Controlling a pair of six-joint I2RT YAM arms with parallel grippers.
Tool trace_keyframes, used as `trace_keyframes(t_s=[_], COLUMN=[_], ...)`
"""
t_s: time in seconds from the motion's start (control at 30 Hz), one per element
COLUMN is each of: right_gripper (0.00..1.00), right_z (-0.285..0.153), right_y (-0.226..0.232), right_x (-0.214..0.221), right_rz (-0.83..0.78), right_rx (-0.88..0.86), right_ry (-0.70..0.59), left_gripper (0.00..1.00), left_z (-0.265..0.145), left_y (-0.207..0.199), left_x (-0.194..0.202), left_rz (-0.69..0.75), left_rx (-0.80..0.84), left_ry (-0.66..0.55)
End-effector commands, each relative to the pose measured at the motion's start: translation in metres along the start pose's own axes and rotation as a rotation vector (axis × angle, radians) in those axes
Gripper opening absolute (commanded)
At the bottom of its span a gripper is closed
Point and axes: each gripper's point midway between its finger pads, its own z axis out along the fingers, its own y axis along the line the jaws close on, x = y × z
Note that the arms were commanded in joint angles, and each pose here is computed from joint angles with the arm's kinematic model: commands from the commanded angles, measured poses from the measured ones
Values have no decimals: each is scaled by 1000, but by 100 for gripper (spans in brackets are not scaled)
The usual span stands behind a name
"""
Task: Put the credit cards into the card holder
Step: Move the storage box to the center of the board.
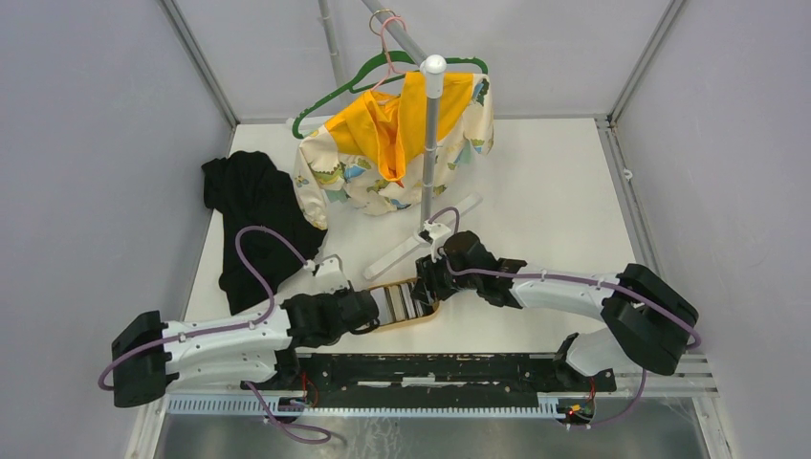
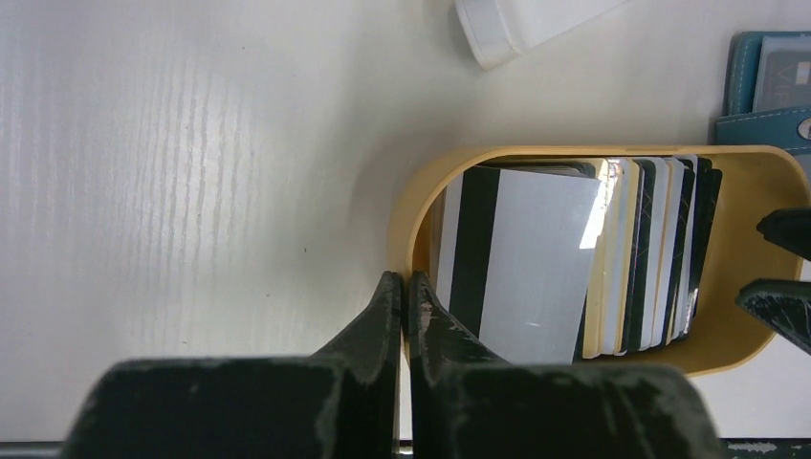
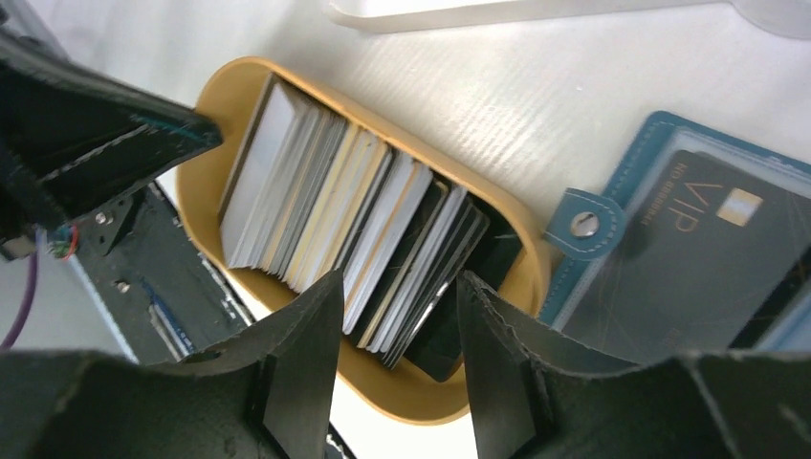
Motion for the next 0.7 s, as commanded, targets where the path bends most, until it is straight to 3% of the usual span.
trace_keyframes(t_s=[0.0,0.17,0.67], right_gripper=[54,61,61], right_z=[2,5,10], right_y=[-13,-18,-23], right_x=[-9,-2,15], right_rz=[33,61,165], right_rx=[98,111,137], right_ry=[-37,-27,11], left_gripper=[2,2,2], left_z=[-9,-11,-16], left_y=[-26,-31,-39], left_x=[-10,-5,-3], left_rz=[-168,-164,-143], left_rx=[37,22,19], left_ry=[-72,-88,-112])
